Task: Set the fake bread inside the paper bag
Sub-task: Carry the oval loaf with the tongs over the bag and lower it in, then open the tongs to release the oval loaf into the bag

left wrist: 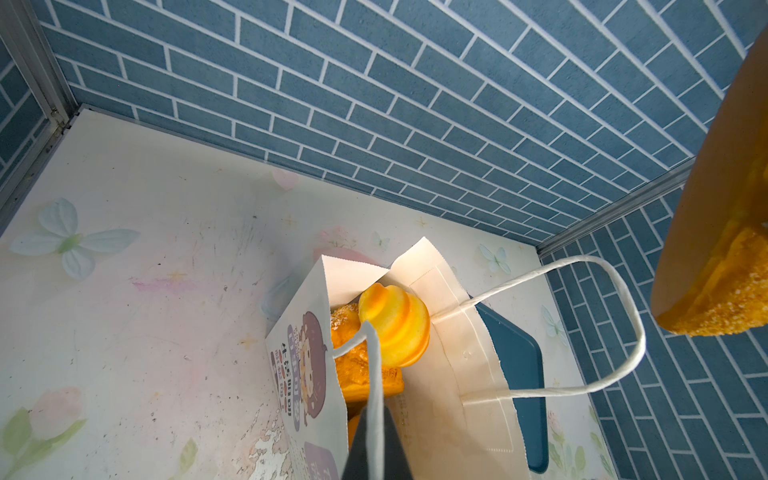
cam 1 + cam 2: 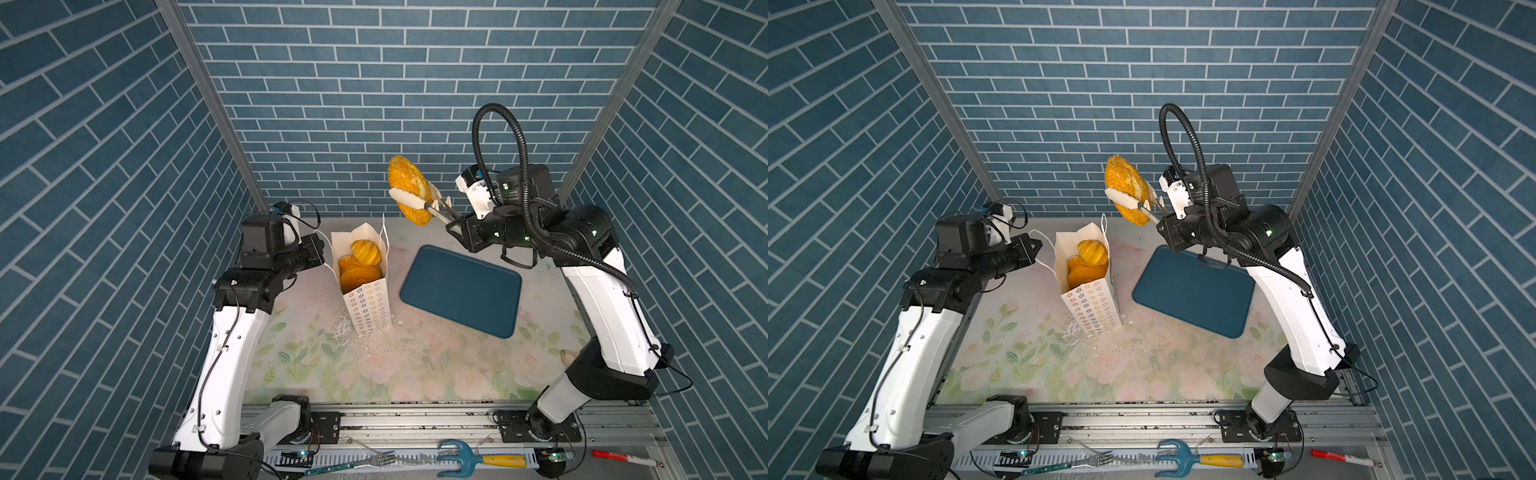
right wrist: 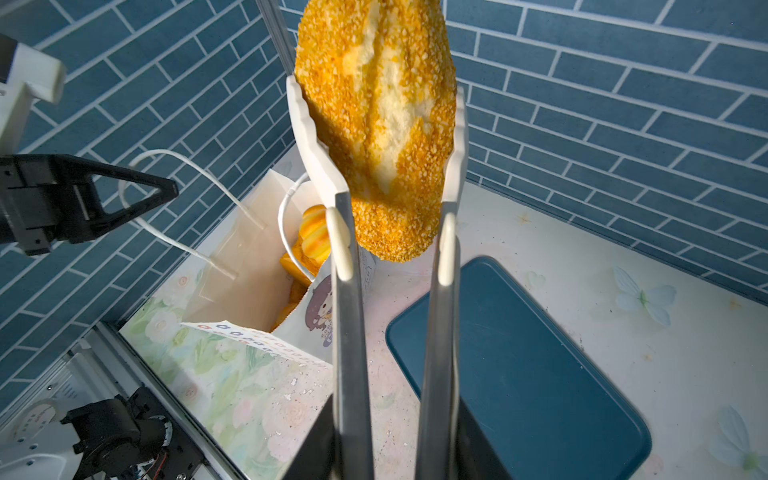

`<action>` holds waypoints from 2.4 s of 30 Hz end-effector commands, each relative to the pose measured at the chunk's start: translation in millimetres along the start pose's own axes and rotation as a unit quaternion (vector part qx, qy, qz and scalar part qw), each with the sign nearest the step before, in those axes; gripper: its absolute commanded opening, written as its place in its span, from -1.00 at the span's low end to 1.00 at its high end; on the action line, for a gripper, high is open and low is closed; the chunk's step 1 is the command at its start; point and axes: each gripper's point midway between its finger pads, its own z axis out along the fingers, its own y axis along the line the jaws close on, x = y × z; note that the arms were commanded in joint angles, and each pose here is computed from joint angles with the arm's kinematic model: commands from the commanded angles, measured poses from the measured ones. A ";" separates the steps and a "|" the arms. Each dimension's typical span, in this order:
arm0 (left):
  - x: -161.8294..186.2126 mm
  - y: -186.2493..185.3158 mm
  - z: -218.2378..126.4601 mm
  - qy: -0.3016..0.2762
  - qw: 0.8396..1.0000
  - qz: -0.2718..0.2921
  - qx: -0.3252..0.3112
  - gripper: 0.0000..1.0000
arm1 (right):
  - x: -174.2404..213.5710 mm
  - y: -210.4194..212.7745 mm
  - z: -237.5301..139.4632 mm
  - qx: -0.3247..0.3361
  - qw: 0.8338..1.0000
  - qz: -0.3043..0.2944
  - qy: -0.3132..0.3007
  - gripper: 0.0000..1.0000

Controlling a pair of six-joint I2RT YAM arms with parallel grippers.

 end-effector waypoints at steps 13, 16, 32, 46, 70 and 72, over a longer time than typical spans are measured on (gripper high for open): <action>-3.2 -0.1 5.5 -0.006 1.000 -0.003 0.005 -1.00 | -26.8 73.0 -7.0 -0.054 0.996 -0.028 -0.059 -0.46; -4.4 -1.3 5.5 -0.009 1.000 -0.005 0.009 -1.00 | -22.9 86.8 -3.7 -0.069 0.996 -0.033 -0.051 -0.46; -4.9 -4.2 3.5 -0.007 1.000 0.000 0.014 -1.00 | 2.9 108.6 26.0 -0.079 0.997 -0.024 0.007 -0.43; -5.8 -5.4 0.7 -0.008 1.000 0.002 0.014 -1.00 | 45.0 98.4 48.6 -0.046 0.994 -0.048 0.084 -0.08; -12.2 -6.0 6.5 -0.001 1.000 0.014 0.010 -1.00 | 9.4 92.8 32.0 -0.031 0.995 -0.088 0.015 -0.36; -15.1 -7.8 7.4 -0.001 1.000 0.014 0.012 -1.00 | -5.3 92.5 22.5 -0.032 0.995 -0.091 -0.015 -0.36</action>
